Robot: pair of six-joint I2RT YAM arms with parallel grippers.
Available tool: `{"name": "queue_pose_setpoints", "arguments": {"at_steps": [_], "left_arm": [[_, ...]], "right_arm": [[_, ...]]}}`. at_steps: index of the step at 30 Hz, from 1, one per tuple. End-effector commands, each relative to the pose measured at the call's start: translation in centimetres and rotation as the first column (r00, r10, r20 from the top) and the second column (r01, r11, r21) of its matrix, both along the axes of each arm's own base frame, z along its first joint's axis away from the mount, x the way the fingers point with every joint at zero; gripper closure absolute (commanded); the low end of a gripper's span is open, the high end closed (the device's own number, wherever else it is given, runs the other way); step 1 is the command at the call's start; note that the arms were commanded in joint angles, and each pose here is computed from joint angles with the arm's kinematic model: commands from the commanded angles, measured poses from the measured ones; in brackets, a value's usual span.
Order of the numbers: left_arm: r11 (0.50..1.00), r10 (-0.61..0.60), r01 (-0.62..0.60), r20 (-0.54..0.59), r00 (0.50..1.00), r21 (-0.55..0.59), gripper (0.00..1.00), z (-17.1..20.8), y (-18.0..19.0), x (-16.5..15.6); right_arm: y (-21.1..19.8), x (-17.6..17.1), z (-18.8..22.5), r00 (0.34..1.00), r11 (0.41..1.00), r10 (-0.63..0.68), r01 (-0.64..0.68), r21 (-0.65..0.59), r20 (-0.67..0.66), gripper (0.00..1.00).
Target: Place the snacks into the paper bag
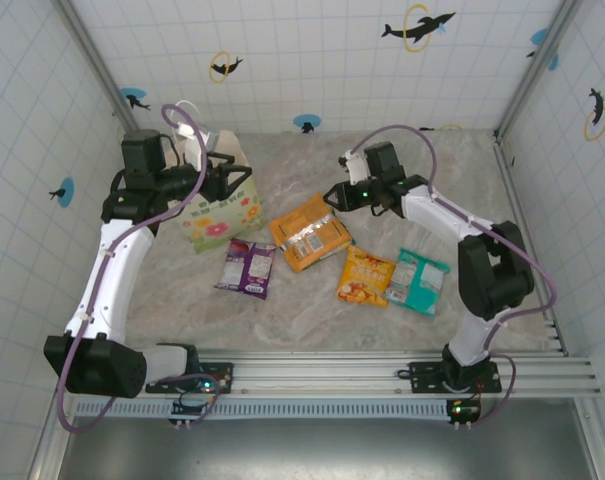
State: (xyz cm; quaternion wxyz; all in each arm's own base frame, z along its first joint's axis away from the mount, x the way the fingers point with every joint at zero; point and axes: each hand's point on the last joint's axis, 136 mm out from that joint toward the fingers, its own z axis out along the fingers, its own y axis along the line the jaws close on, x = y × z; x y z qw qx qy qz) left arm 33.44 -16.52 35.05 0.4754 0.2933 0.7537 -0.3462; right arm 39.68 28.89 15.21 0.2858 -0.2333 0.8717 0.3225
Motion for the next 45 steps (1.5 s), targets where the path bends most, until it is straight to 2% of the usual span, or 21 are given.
{"name": "queue_pose_setpoints", "arguments": {"at_steps": [1,11,27,30,37,39,41,45], "left_arm": [[0.999,-0.034,0.035,0.043,0.999,-0.019,0.34,1.5,-0.5,-0.5],[0.999,-0.031,0.031,0.050,0.998,-0.010,0.34,1.5,-0.5,-0.2],[0.999,-0.031,0.032,0.067,0.997,-0.005,0.34,1.6,-0.5,-0.2],[0.999,-0.031,0.032,0.068,0.997,-0.005,0.34,1.5,-0.5,-0.2],[1.000,-0.031,0.031,0.073,0.997,-0.004,0.34,1.5,-0.5,-0.2],[1.000,-0.030,0.030,0.071,0.997,-0.004,0.34,1.5,-0.4,-0.2],[1.000,-0.030,0.030,0.069,0.997,-0.004,0.34,1.4,-0.4,-0.2],[0.999,-0.033,0.033,0.064,0.997,-0.007,0.35,1.3,-0.5,-0.2]], "right_arm": [[1.3,0.6,-1.6,0.998,0.999,0.037,-0.038,-0.011,-0.047,0.51],[3.6,3.0,-4.3,0.993,0.996,0.088,-0.088,0.006,-0.078,0.41],[5.6,2.1,-7.0,0.970,0.979,0.175,-0.154,0.131,-0.167,0.38],[6.0,2.1,-7.0,0.970,0.974,0.175,-0.146,0.175,-0.166,0.45],[6.2,2.7,-6.3,0.978,0.971,0.160,-0.132,0.201,-0.130,0.77],[6.0,2.9,-6.0,0.981,0.971,0.159,-0.135,0.199,-0.109,0.90],[5.9,2.9,-5.6,0.984,0.971,0.158,-0.139,0.195,-0.088,0.92],[5.7,2.5,-5.3,0.983,0.973,0.158,-0.138,0.187,-0.094,0.90]]}}
